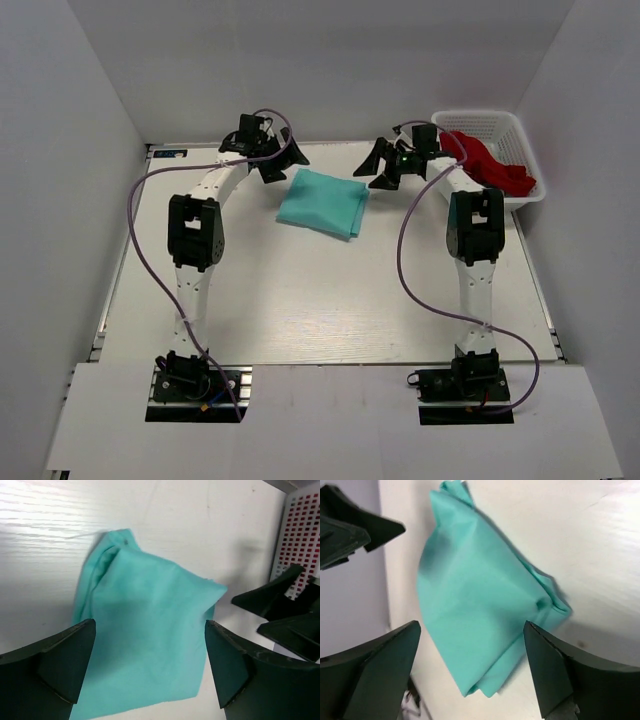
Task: Fold and stack the t-shirts
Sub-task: Fold the long partially folded tshirt into a neat square
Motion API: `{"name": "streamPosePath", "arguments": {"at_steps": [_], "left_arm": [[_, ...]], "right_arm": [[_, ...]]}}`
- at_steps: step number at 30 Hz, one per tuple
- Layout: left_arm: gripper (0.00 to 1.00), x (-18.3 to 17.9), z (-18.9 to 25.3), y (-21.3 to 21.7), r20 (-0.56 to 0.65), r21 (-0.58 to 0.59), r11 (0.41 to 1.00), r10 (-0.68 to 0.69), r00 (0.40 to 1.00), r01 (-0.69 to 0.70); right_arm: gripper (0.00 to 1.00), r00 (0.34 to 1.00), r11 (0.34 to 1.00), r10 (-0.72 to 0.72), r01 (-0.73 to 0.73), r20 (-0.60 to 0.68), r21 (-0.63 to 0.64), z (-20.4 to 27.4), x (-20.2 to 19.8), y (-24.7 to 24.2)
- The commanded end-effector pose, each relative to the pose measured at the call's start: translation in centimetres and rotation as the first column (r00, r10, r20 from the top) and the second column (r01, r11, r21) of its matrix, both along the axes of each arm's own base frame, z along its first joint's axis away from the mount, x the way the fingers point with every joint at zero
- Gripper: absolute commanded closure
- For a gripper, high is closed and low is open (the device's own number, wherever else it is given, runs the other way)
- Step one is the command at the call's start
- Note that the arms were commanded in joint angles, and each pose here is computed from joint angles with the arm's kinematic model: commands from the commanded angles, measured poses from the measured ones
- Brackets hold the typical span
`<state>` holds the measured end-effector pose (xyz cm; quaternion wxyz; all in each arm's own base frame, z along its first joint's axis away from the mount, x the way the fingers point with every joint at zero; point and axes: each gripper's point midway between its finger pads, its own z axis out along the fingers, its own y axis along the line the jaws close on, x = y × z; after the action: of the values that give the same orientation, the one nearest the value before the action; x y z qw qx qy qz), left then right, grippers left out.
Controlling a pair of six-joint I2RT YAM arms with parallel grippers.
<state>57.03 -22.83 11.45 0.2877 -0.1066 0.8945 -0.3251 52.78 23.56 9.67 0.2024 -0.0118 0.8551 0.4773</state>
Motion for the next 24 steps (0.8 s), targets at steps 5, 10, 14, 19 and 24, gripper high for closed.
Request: {"name": "streamPosePath", "arguments": {"at_steps": [5,10,14,19,24], "left_arm": [[0.00,-1.5,5.3,-1.0,0.168,-0.025,0.996,-0.082,0.982,0.088],[0.00,-3.9,3.3,-2.4,0.137,-0.038,0.988,-0.143,0.980,0.150],[0.00,-5.3,1.8,-3.6,0.109,-0.052,0.980,-0.183,0.977,0.189],[0.00,-6.3,1.4,-4.9,0.106,-0.074,0.975,-0.201,0.974,0.209],[0.00,-8.0,-4.4,-2.8,-0.047,-0.016,0.989,-0.149,0.988,0.149]], "right_arm": [[0.10,0.950,0.976,-0.076,0.132,0.302,-0.171,7.6,-0.3,-1.5],[0.10,0.966,0.972,-0.001,0.063,0.260,-0.228,4.8,-4.6,1.2],[0.10,0.980,0.987,0.043,-0.011,0.197,-0.159,3.4,-6.3,4.0],[0.10,0.985,0.995,0.077,-0.067,0.153,-0.070,2.0,-8.2,6.2],[0.10,0.996,0.995,0.086,-0.084,0.025,-0.060,-2.4,-9.8,5.7]]}}
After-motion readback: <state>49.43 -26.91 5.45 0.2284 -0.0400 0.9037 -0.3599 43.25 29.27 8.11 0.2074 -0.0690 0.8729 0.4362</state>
